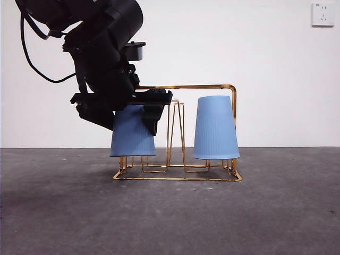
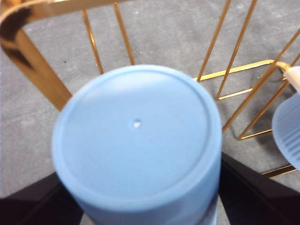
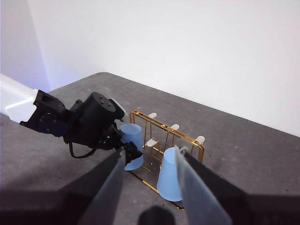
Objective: Pick up cup 1,put cup 1 in the cup rack,pick up cup 2,put cup 2 in the cup rack
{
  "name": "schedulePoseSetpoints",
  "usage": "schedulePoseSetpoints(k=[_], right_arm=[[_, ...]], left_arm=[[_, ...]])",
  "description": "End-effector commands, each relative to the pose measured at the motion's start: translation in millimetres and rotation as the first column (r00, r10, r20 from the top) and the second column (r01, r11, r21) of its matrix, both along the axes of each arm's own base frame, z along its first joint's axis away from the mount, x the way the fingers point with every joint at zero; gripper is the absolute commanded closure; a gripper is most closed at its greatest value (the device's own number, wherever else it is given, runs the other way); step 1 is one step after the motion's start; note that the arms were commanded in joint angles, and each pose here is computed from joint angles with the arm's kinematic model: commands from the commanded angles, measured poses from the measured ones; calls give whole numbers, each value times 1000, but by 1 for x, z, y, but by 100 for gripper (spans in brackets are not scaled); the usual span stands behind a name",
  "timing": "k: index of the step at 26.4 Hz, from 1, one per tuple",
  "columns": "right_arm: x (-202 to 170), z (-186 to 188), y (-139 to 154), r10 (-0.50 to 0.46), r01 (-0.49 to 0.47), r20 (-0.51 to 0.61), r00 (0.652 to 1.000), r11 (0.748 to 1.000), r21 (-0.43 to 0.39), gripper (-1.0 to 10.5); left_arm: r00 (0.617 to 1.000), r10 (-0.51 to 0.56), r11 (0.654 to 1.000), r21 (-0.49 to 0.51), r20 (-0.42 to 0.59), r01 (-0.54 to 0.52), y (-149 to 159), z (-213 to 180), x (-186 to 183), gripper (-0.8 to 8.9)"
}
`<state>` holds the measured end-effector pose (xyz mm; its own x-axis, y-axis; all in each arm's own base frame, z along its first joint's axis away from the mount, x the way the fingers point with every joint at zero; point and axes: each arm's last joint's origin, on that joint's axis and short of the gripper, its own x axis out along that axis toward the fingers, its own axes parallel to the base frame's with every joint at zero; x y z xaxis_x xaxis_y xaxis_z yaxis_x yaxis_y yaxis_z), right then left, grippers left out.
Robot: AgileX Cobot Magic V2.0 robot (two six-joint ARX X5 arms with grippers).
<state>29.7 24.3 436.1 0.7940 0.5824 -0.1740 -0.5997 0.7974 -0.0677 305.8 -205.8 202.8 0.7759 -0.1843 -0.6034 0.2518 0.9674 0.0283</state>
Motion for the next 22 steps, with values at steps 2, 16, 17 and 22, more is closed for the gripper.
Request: schedulePoseSetpoints(k=[2, 16, 17, 22], right_arm=[[0, 0, 0, -6, 6, 1, 1000, 1000, 9, 760], [0, 0, 0, -5, 5, 2, 1000, 1000, 6, 760], [0, 0, 0, -5, 5, 1, 1000, 1000, 5, 760], [0, 0, 0, -5, 5, 2, 1000, 1000, 5, 760]], left_arm=[[999, 3, 1000, 25, -51, -1, 2, -11, -1, 802], [995, -21, 1000, 14, -100, 23, 2, -12, -4, 266], [994, -20, 1000, 17, -106, 22, 3, -12, -4, 241], [991, -15, 999, 33, -133, 20, 4, -13, -6, 236]])
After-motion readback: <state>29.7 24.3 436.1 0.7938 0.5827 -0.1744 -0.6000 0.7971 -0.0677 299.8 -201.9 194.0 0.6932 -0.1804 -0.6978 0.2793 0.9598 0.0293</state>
